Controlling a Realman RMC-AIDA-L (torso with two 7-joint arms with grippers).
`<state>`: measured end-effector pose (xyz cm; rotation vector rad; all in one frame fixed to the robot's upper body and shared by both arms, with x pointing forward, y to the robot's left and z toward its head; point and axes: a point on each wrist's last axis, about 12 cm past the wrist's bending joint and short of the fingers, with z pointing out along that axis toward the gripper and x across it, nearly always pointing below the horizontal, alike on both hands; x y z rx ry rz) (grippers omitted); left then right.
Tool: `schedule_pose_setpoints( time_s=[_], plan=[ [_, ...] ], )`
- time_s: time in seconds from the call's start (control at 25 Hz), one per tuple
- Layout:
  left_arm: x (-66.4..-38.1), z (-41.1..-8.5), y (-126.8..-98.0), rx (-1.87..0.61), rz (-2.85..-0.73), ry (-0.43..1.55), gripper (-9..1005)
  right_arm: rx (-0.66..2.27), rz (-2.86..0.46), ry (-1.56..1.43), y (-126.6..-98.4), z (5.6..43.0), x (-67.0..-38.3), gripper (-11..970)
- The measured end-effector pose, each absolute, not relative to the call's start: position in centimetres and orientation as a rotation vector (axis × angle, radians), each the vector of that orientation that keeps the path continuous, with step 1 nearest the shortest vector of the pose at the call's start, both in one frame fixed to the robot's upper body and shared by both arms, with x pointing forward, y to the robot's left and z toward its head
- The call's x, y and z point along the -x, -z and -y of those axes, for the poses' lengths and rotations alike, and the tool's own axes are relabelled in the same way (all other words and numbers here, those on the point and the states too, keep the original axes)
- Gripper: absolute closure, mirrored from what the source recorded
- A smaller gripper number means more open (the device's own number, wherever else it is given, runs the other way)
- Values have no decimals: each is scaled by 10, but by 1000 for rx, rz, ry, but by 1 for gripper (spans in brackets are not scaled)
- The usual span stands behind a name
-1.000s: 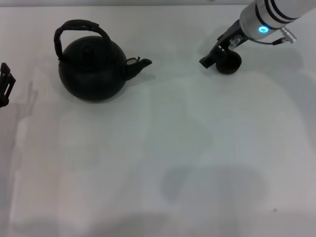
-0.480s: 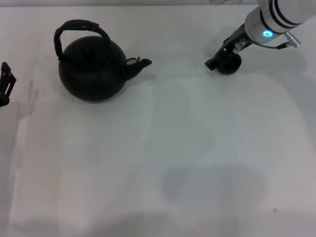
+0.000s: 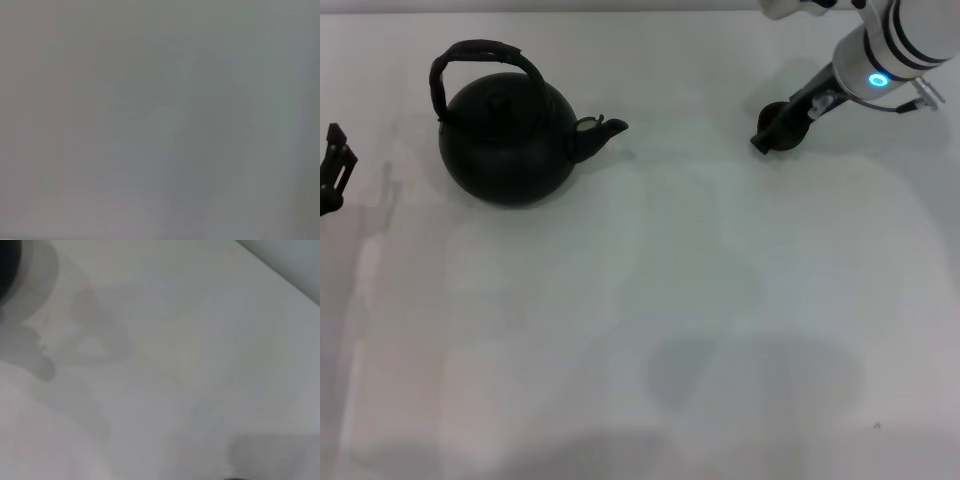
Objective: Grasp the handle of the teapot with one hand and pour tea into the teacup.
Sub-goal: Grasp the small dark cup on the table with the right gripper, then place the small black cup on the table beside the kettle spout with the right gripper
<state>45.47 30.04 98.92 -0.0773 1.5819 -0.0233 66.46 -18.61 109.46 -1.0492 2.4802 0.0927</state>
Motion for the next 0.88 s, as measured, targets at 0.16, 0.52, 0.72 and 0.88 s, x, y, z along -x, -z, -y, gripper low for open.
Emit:
schedule_pose_setpoints(
  time_s=[0.16,0.52,0.72,0.88],
  plan=[
    [-457,-300,-990,70,-1577,27,108,1015,-2502,-92,-1093,193,-663,198],
    [-458,-299,-991,68,-1572,29,108,1026,-2474,-116,-1098,194,-661,208],
    [-458,-299,-991,68,-1571,29,109,1055,-2464,-132,-1105,189,-662,218],
    [-458,-299,-991,70,-1571,28,109,1130,-2454,-197,-1114,181,-652,236]
  ],
)
